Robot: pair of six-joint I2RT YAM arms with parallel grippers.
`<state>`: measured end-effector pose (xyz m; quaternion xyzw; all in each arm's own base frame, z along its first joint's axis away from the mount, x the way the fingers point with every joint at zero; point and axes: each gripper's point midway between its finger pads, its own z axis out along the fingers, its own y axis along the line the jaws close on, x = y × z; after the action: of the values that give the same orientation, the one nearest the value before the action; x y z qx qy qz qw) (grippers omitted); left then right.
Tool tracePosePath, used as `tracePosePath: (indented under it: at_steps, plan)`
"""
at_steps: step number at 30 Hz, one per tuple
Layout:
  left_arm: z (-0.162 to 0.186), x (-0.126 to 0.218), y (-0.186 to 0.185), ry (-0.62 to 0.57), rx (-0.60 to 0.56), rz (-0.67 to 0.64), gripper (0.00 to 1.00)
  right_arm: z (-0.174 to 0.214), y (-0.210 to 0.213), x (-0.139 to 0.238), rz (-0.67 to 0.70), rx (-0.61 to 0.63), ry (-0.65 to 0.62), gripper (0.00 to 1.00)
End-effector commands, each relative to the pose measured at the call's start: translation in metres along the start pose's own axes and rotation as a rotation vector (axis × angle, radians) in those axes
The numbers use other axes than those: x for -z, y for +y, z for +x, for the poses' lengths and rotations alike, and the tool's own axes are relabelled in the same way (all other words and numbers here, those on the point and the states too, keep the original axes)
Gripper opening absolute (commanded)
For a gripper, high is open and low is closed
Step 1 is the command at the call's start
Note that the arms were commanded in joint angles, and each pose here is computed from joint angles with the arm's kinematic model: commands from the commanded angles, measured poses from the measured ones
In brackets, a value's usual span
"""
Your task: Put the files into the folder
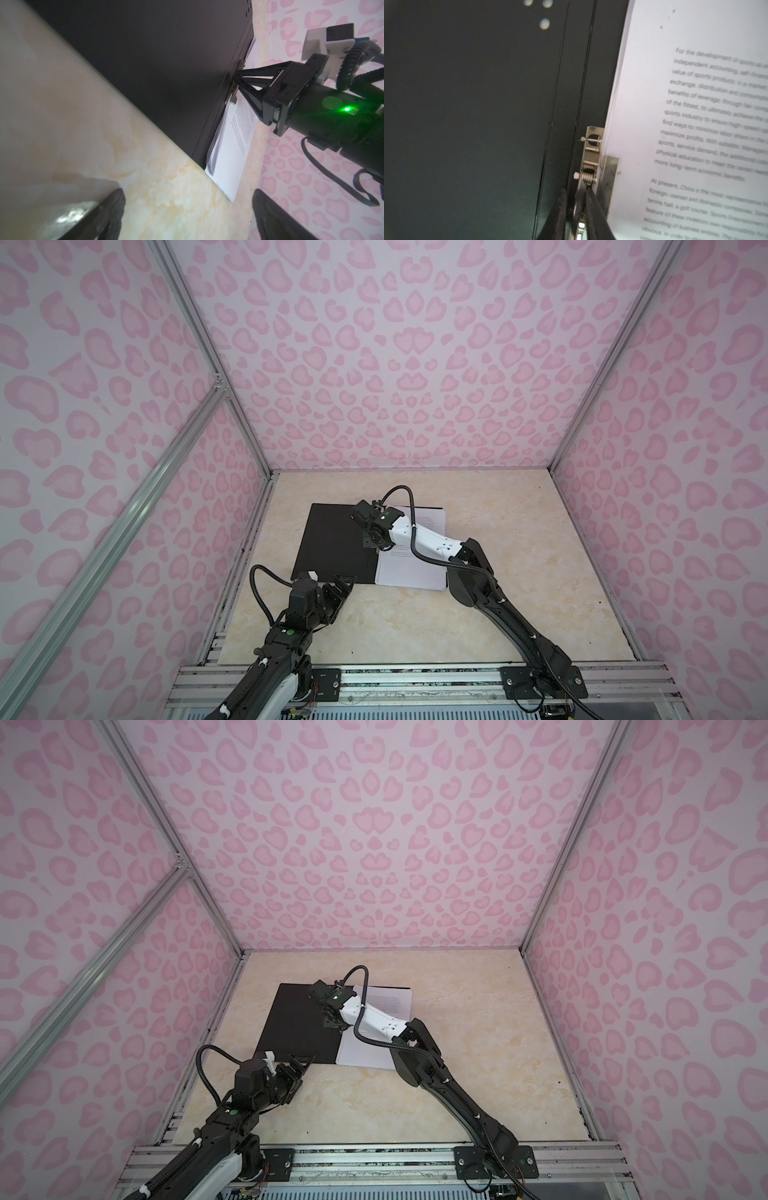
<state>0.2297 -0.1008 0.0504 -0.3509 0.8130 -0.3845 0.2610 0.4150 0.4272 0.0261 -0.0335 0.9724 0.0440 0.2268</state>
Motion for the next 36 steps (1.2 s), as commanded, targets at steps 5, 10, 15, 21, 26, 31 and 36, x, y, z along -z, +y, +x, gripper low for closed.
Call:
tracePosePath:
  at_steps: [5, 10, 15, 21, 26, 31, 36]
  plan:
    - [-0.001, 0.0, -0.003, -0.017, -0.009, 0.018, 0.97, 0.011, -0.019, 0.0, 0.086, -0.013, 0.033, 0.13]
    - [0.008, -0.003, -0.01, 0.001, -0.013, 0.039, 0.97, 0.004, -0.015, 0.007, 0.041, -0.059, 0.039, 0.08]
    - [0.017, -0.009, -0.006, 0.018, 0.019, 0.033, 0.97, -0.007, -0.009, 0.025, -0.017, -0.114, 0.015, 0.06]
    - [0.03, -0.015, -0.015, 0.034, 0.036, 0.059, 0.97, -0.015, -0.006, 0.041, -0.086, -0.181, 0.003, 0.04]
    - [0.019, -0.016, -0.02, -0.039, 0.034, 0.075, 0.97, -0.013, -0.007, 0.046, -0.119, -0.188, 0.012, 0.04]
    - [-0.008, -0.008, -0.035, -0.198, -0.012, 0.136, 0.97, -0.003, -0.007, 0.046, -0.175, -0.184, 0.035, 0.03]
    - [-0.039, 0.012, -0.058, -0.374, -0.12, 0.198, 0.97, 0.006, -0.009, 0.049, -0.202, -0.16, 0.043, 0.03]
